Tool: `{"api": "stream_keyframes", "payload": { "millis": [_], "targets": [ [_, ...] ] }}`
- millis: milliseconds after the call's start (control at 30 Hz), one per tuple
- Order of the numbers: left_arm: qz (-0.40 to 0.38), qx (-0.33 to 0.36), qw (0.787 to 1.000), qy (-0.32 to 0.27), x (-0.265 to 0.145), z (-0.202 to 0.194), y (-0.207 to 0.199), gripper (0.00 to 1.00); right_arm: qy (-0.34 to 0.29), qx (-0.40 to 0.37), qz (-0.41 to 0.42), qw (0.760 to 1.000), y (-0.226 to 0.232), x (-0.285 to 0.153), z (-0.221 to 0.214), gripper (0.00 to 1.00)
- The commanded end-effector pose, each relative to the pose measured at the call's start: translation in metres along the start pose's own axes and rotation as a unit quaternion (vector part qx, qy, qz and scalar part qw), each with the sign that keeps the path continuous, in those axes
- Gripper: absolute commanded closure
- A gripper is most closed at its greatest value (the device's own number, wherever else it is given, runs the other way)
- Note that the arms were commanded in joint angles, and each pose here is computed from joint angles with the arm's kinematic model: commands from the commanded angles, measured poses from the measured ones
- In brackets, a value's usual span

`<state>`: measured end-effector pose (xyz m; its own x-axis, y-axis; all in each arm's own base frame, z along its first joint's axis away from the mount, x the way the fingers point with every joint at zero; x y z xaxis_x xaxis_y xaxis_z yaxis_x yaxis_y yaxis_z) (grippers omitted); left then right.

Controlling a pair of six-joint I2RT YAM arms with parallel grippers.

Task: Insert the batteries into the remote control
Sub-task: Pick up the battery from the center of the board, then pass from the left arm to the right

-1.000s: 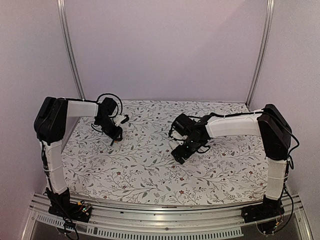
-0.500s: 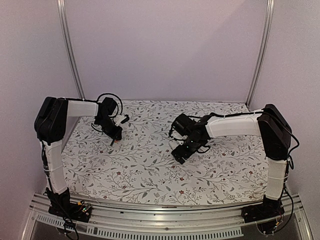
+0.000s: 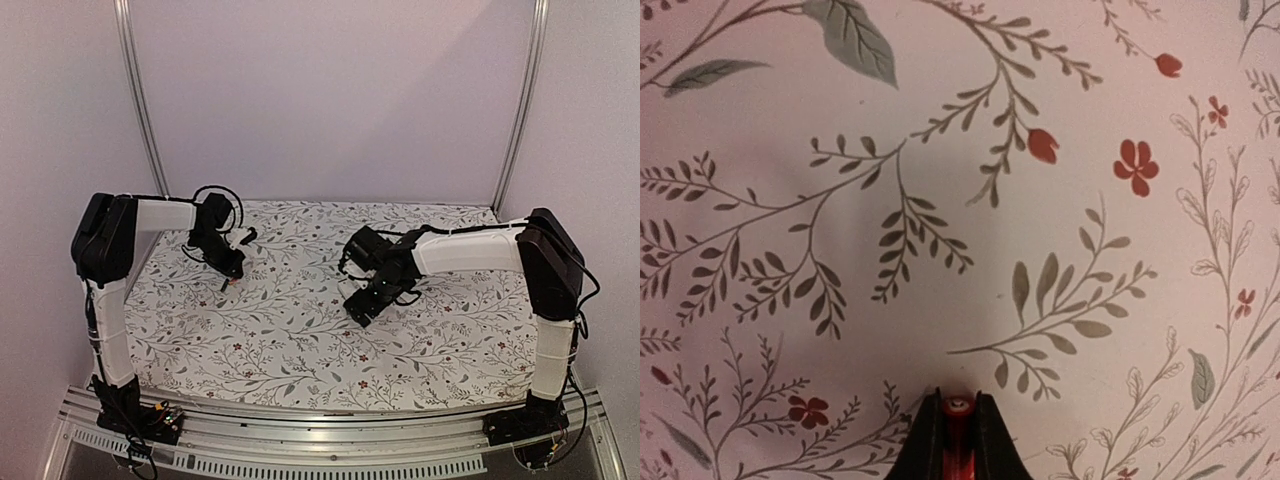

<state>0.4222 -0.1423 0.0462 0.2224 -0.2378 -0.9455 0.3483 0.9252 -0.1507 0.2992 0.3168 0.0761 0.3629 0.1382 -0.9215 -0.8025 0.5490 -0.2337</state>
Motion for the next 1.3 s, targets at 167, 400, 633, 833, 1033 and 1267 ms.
{"api": "stream_keyframes", "payload": {
  "millis": [167,400,633,833,1033,1267],
  "targets": [
    [-0.031,-0.021,0.999,0.010,0.003,-0.002,-0.002,1.00,-0.016,-0.002,-0.022,1.000,-0.008,-0.019,0.006,0.01],
    [-0.146,-0.045,0.985,-0.074,-0.019,0.028,-0.041,1.00,-0.020,-0.002,-0.028,0.999,-0.013,-0.024,0.010,0.01],
    [-0.205,-0.065,0.945,-0.248,-0.123,0.071,-0.094,1.00,-0.099,0.025,-0.018,0.995,-0.031,-0.067,0.033,0.01],
    [-0.336,-0.019,0.841,-0.423,-0.242,0.063,-0.184,1.00,-0.359,-0.015,0.065,0.931,-0.022,-0.183,0.083,0.04],
    [-0.430,0.042,0.784,-0.446,-0.284,0.026,-0.263,1.00,-0.539,-0.065,0.145,0.828,-0.005,-0.287,0.093,0.14],
    [-0.492,0.089,0.731,-0.464,-0.324,0.000,-0.309,1.00,-0.598,-0.087,0.181,0.776,0.005,-0.324,0.081,0.32]
  ]
}}
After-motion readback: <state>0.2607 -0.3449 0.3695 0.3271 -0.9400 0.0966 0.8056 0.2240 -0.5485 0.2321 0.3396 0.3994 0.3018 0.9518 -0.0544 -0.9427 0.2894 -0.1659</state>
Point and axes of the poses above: each gripper's point midway between its finger pads, its own x axis out along the fingers, its own y axis along the line the jaws close on, z = x × y, the point moved 4 cm from there along -x, back along the fingers, and after that the axes turned 14 degrees about -x, right-handed, at the moved point
